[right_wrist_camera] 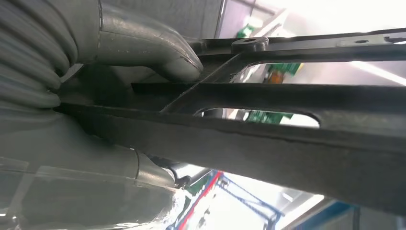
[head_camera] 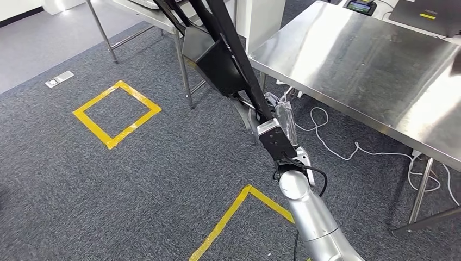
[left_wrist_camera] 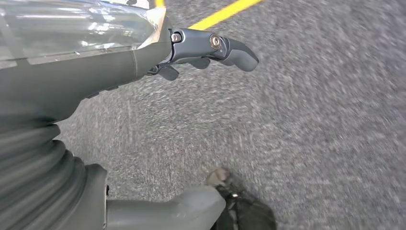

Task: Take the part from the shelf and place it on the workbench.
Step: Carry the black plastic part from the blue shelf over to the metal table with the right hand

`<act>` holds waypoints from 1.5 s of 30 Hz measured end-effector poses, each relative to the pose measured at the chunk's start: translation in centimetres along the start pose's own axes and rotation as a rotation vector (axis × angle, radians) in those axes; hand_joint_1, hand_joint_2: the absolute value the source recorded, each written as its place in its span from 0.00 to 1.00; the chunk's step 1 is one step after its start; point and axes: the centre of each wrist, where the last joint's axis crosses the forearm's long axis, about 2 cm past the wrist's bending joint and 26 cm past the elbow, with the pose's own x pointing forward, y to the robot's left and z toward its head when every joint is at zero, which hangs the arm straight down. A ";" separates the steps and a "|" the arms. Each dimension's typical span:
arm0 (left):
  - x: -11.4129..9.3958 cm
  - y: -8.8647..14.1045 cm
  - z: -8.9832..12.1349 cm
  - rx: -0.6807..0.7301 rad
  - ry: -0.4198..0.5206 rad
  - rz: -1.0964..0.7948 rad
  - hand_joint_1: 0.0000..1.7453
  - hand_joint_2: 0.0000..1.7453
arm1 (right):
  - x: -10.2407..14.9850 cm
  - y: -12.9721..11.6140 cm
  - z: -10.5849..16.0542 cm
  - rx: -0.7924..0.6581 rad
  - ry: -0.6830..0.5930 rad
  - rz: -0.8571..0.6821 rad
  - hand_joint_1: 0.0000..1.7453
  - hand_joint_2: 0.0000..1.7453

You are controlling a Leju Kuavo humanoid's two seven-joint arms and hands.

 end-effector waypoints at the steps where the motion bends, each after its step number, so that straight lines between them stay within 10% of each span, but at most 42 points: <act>1: 0.0 0.0 0.0 -0.004 0.000 0.000 0.00 1.00 | 0.0 0.0 0.0 0.000 -0.001 0.000 1.00 1.00; 45: -0.4 -0.3 0.2 -0.009 0.020 0.031 0.00 1.00 | -0.1 0.6 -1.4 0.046 -0.042 0.057 1.00 1.00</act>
